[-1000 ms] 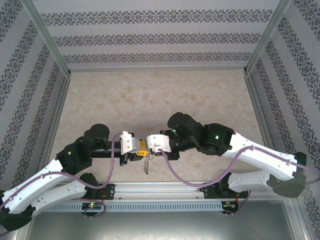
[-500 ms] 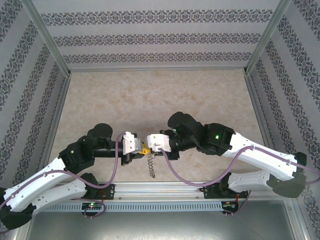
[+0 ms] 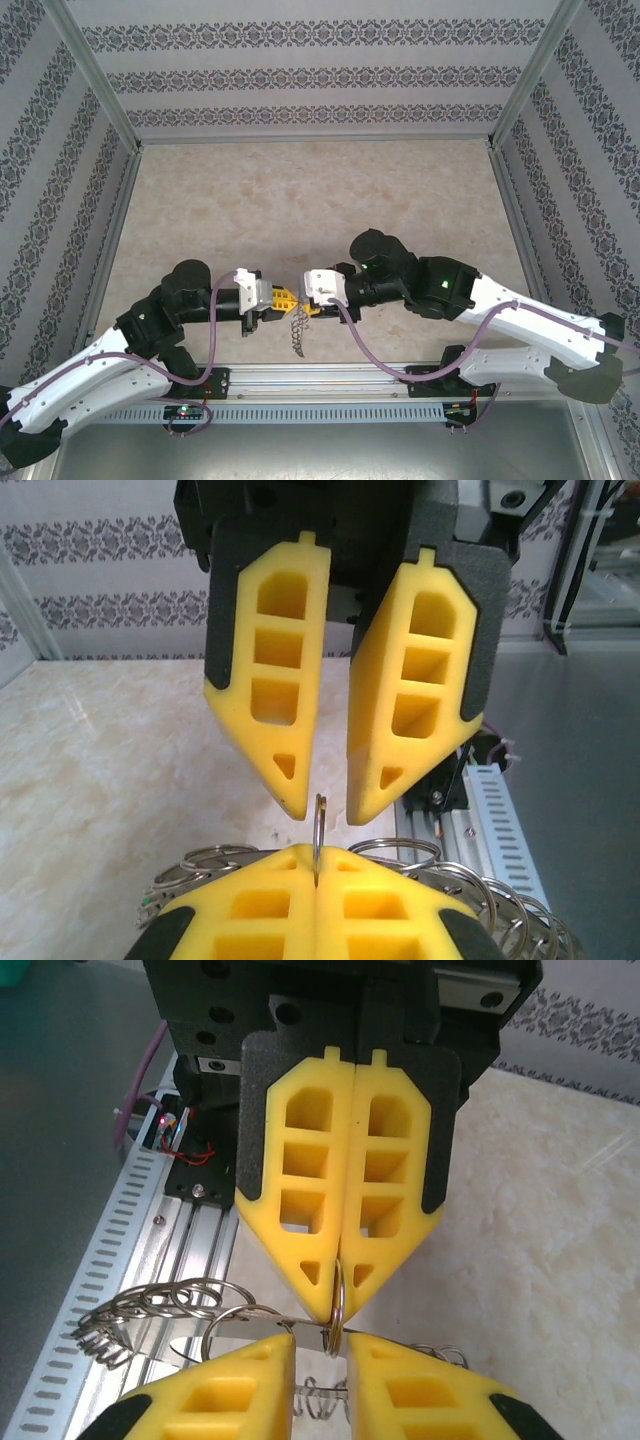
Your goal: Put the keys on the keyring
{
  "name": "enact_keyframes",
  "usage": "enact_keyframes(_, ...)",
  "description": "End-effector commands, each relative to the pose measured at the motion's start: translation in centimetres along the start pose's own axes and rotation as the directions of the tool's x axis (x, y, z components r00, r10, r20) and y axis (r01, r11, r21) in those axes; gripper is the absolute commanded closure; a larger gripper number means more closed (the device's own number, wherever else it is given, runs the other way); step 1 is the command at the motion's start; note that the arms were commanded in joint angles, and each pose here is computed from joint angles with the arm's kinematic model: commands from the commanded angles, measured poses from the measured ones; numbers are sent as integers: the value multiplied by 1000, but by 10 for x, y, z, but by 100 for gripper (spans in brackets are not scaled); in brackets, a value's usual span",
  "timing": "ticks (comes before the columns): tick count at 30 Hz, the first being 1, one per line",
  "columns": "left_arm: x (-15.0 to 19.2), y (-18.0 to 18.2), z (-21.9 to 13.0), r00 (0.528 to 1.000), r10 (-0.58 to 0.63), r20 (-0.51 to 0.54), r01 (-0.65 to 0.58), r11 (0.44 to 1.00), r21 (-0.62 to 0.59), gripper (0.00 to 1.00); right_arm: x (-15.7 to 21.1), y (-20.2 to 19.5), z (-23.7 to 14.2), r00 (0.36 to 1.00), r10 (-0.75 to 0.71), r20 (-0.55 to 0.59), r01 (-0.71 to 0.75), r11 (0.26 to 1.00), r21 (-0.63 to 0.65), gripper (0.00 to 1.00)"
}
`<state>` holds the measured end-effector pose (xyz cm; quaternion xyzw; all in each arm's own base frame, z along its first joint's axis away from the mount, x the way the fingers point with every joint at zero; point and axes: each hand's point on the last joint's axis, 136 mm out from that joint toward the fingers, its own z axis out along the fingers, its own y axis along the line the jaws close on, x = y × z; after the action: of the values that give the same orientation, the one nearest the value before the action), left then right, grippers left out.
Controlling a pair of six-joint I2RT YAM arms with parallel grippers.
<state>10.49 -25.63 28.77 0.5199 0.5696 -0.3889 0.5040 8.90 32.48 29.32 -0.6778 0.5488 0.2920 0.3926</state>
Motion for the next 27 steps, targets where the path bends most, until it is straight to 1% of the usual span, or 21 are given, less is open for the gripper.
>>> enact_keyframes(1, -34, -9, -4, 988, 18, 150, -25, 999, 46, 100, -19, 2, -6, 994, 1, 111, -1, 1000, 2, 82)
enact_keyframes(8, -36, -15, -4, 986, 14, 168, -27, 997, 76, 100, -21, -1, -4, 991, 16, 131, -16, 1000, 5, 85)
enact_keyframes(12, -36, -16, -6, 984, 14, 176, -28, 997, 78, 100, -21, -2, -1, 992, 18, 126, -19, 1000, 8, 89)
enact_keyframes(13, -37, -16, -6, 983, 16, 181, -30, 997, 77, 100, -21, -3, -2, 992, 18, 125, -19, 1000, 11, 88)
enact_keyframes(17, -37, -16, -8, 981, 13, 195, -28, 997, 75, 100, -19, -3, -3, 991, 22, 129, -25, 999, 21, 80)
enact_keyframes(21, -39, -17, -9, 977, 12, 211, -28, 997, 75, 100, -18, -3, -3, 991, 36, 132, -39, 999, 22, 79)
enact_keyframes(24, -41, -18, -11, 973, 11, 229, -29, 997, 76, 100, -18, -1, -4, 990, 39, 139, -42, 999, 17, 84)
enact_keyframes(26, -42, -18, -11, 973, 9, 232, -27, 997, 77, 100, -18, -2, -5, 989, 38, 141, -42, 999, 23, 89)
enact_keyframes(27, -42, -18, -11, 972, 8, 234, -27, 997, 78, 100, -18, -2, -5, 989, 37, 141, -41, 999, 24, 89)
